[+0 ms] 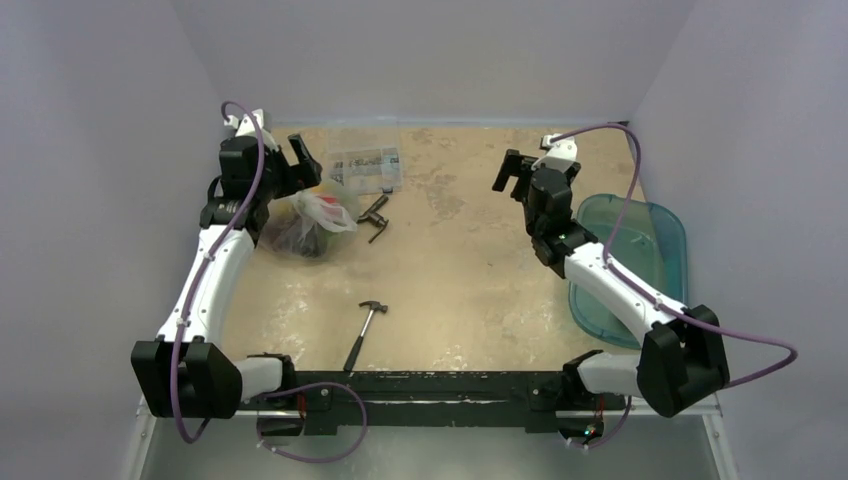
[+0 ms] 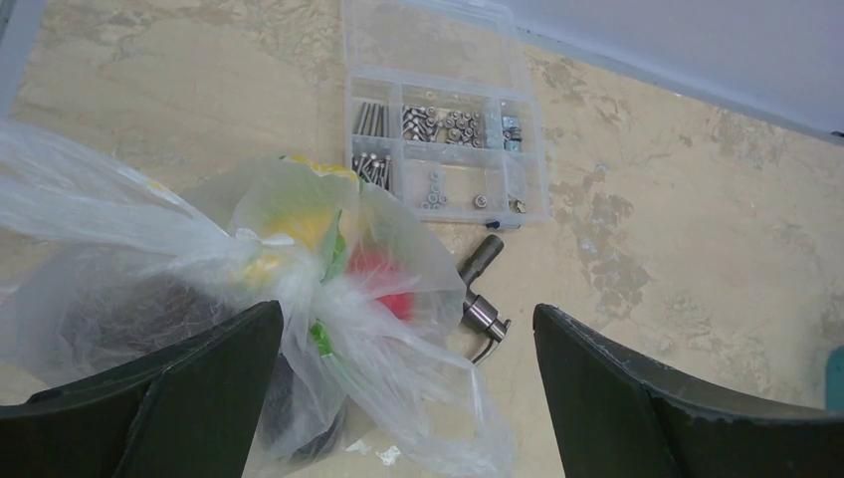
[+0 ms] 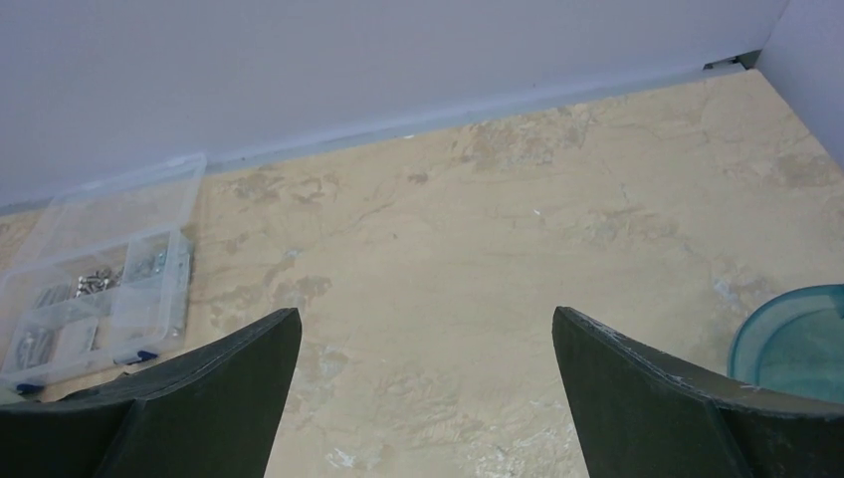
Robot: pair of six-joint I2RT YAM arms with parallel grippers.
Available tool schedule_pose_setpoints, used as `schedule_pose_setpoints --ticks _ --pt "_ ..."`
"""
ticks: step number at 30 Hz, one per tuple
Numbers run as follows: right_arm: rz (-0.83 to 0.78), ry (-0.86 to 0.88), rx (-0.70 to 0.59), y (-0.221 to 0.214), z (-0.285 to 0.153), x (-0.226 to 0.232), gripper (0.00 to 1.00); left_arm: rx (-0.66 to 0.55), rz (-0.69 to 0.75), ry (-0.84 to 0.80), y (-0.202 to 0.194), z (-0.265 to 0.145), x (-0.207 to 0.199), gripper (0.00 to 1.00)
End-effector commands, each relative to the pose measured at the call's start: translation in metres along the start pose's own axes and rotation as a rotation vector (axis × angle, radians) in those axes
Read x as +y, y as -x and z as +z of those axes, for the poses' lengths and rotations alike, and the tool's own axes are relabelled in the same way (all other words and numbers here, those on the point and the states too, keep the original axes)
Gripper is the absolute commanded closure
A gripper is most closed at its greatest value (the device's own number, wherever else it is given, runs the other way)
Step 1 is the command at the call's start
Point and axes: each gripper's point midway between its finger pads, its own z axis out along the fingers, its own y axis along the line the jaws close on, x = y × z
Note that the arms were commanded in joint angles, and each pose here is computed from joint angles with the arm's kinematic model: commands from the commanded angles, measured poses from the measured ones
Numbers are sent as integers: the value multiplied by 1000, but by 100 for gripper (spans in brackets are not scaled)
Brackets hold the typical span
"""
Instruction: Take the fake fruits out of the plastic bag
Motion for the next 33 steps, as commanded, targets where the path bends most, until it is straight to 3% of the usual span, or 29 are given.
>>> schedule_pose_setpoints --ticks 1,9,14,17,22,25,28,31,33 --pt "53 -5 -30 19 1 13 1 21 5 31 12 -4 -1 4" --pt "-8 19 -10 9 -3 15 1 -23 56 -53 17 -13 -13 0" --pt "-101 -106 -120 -36 -27 -44 1 -211 5 154 15 -30 33 0" --pt "-40 -8 -252 -24 -46 -44 1 -191 32 100 14 -25 23 0" --pt "29 167 -305 10 -60 -11 1 -194 -38 172 11 -26 34 0" --pt "159 165 -160 15 -48 8 1 -218 -120 360 7 -39 66 0" --pt "220 225 -12 20 -38 39 1 -152 -195 574 -5 -50 96 0" --pt "216 393 79 24 -43 77 1 -23 -211 572 -12 -41 98 0" --pt "199 520 107 19 -51 97 1 69 -229 482 -16 -28 91 0"
